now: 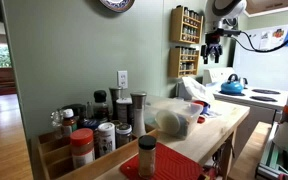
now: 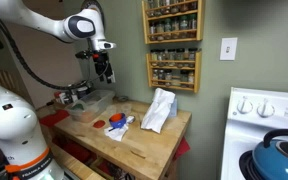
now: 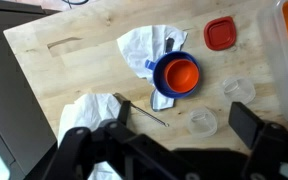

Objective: Put the lid on the container

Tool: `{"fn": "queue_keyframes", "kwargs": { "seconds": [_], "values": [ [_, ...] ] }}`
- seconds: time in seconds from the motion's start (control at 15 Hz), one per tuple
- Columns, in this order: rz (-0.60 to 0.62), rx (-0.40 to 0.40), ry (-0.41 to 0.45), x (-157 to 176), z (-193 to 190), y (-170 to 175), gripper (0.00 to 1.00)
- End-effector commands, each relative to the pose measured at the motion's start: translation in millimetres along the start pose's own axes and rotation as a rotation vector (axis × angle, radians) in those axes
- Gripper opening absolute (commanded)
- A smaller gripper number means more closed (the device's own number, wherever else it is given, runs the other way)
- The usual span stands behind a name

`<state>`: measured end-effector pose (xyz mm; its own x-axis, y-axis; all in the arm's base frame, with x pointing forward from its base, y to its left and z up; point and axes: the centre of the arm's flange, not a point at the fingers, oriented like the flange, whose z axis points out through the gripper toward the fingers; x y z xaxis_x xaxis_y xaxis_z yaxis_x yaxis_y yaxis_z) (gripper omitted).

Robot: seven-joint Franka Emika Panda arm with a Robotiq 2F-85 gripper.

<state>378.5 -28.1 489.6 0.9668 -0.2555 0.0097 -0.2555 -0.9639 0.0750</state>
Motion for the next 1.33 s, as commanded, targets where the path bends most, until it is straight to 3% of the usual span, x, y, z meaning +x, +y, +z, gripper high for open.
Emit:
{"fn": "queue_keyframes", "kwargs": {
  "seconds": [0.0, 0.93, 1.27],
  "values": [
    [0.000, 0.000, 0.000, 0, 0, 0, 1.00],
    [0.000, 0.000, 0.000, 0, 0, 0, 1.00],
    [-0.194, 0.020, -0.036, 2, 10, -40, 1.00]
  ]
}}
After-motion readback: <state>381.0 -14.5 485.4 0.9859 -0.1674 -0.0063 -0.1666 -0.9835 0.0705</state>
